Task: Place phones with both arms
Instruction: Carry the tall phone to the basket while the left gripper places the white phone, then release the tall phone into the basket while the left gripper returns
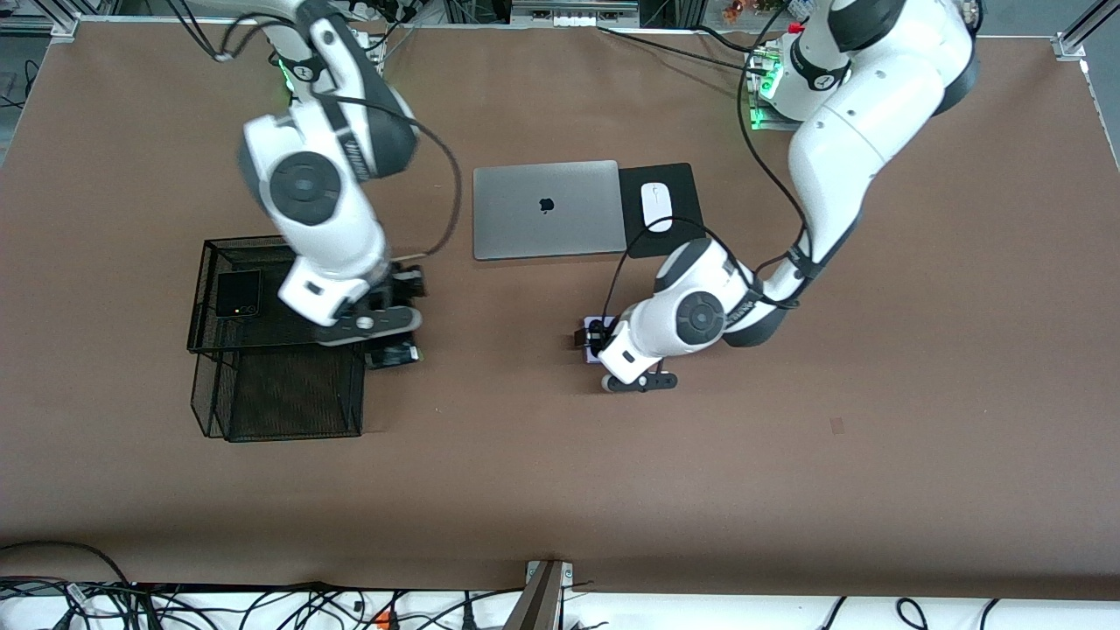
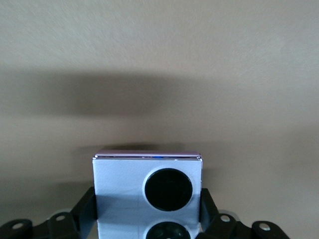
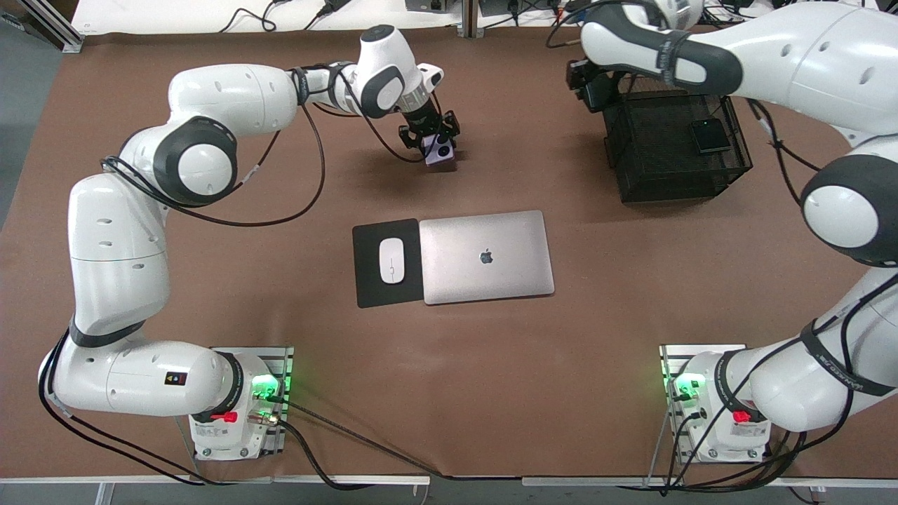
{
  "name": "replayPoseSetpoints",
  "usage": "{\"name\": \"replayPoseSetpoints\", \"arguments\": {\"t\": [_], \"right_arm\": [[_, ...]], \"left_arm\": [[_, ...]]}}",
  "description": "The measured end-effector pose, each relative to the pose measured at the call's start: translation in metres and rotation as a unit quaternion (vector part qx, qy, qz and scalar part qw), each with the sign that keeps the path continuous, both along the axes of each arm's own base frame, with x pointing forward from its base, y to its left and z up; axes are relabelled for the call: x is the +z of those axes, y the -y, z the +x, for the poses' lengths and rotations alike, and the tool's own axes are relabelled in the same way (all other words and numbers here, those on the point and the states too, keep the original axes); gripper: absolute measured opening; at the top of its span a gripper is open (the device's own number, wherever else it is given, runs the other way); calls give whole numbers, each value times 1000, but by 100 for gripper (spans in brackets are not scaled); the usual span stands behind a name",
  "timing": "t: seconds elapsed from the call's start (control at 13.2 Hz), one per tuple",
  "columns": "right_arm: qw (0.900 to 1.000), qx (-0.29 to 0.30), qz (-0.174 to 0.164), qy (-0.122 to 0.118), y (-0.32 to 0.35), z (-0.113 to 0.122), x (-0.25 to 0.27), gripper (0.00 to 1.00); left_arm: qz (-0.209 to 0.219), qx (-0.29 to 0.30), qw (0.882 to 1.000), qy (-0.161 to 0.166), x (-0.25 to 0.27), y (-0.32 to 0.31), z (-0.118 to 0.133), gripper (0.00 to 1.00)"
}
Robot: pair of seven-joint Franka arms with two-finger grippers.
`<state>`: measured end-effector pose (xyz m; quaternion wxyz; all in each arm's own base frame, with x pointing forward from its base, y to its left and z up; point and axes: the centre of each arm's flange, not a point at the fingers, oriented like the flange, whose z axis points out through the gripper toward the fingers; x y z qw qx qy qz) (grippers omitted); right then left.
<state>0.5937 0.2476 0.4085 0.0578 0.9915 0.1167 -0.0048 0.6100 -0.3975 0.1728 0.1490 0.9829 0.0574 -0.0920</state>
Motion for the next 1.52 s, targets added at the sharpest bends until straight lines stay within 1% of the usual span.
{"name": "replayPoseSetpoints", "arguments": {"t": [0.15,0.23,0.3,0.38,0.53,0.61,0.68,0.83,0.91,1.06,1.21,1.37,1.44,1.52], "right_arm": [[1000,-12,0,1,43,-8,-1,80],[1000,-20,3,1,63,-14,-6,80],[1000,-28,6,1,83,-21,-14,80],[999,-37,6,0,101,-29,-24,80],[998,-55,4,-12,131,-46,-44,80],[998,-62,2,-20,142,-53,-52,80],[997,-69,2,-27,148,-57,-59,80],[996,-82,14,-40,149,-63,-69,80],[995,-85,18,-43,149,-65,-72,80],[995,-86,19,-42,148,-65,-78,80],[995,-86,18,-41,148,-63,-86,80],[994,-97,24,-44,149,-62,-90,80],[993,-102,30,-47,149,-62,-92,86],[993,-104,31,-47,149,-62,-92,97]], "left_arm": [[4,8,1000,7,-1,9,-3,84],[4,15,1000,7,0,9,-2,88],[6,28,1000,6,3,8,1,96],[7,40,999,7,7,5,4,100],[10,56,998,13,22,-8,16,100],[21,59,998,8,36,-20,22,100],[39,60,997,-1,55,-37,29,100],[86,60,994,-19,105,-77,39,100],[113,55,992,-21,131,-100,41,100],[164,18,986,-16,180,-147,43,100],[188,-19,982,-20,219,-202,45,100],[194,-46,980,-15,260,-267,48,100],[193,-59,979,-5,281,-297,48,100],[193,-70,979,5,300,-322,46,100]]}}
